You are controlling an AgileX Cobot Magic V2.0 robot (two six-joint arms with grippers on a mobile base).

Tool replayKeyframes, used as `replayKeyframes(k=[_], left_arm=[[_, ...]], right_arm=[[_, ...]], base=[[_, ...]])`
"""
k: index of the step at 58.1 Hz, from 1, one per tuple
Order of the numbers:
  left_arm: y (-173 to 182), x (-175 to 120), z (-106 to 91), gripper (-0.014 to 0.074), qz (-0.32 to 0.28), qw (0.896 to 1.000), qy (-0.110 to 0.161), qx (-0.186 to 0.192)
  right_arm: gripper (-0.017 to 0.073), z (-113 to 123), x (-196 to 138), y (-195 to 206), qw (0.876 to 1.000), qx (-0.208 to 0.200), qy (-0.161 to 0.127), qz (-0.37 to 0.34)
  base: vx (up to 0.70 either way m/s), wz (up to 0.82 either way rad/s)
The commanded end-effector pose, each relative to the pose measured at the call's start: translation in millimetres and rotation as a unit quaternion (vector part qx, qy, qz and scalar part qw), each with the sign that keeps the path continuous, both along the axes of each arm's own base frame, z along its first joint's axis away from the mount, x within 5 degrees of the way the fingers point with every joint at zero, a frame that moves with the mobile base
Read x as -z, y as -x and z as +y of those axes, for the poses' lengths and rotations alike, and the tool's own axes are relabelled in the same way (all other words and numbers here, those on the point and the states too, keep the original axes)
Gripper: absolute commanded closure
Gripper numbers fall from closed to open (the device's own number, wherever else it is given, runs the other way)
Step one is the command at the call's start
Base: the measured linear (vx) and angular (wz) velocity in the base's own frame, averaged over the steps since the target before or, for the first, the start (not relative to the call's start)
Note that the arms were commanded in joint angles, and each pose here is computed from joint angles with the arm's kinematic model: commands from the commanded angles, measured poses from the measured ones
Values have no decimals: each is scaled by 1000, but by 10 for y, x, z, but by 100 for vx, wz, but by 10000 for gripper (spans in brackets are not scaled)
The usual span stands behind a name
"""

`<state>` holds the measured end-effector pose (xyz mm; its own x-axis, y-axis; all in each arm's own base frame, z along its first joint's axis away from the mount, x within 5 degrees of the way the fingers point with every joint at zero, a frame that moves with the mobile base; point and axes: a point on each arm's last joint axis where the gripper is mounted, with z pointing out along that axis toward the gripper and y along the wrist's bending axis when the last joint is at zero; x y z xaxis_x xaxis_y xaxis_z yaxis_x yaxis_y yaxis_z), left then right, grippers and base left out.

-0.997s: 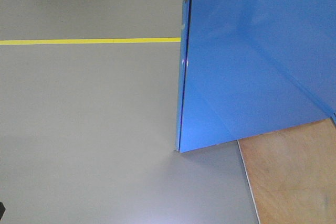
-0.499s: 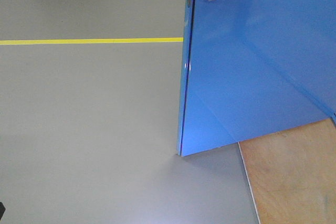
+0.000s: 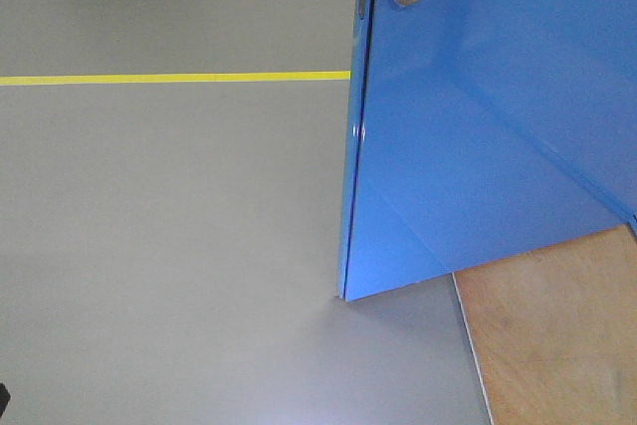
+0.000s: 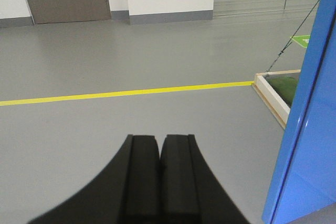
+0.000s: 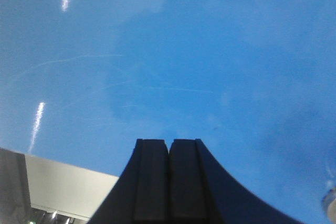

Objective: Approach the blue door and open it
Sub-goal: 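Press the right gripper flat against the blue door panel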

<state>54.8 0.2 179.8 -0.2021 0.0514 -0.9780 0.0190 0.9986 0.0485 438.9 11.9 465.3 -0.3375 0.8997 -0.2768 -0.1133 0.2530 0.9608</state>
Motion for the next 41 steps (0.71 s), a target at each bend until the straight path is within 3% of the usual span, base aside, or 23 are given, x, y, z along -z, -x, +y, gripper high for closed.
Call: replayKeyframes(k=[1, 41], left_arm=[[8, -187, -5, 521, -64, 998, 6, 2], [8, -187, -5, 521, -64, 998, 6, 2]], right_arm=[[551, -31, -304, 155, 999, 18, -16, -49], [551, -38, -244, 103, 999, 18, -17, -42]], base=[[0, 0], [0, 0]])
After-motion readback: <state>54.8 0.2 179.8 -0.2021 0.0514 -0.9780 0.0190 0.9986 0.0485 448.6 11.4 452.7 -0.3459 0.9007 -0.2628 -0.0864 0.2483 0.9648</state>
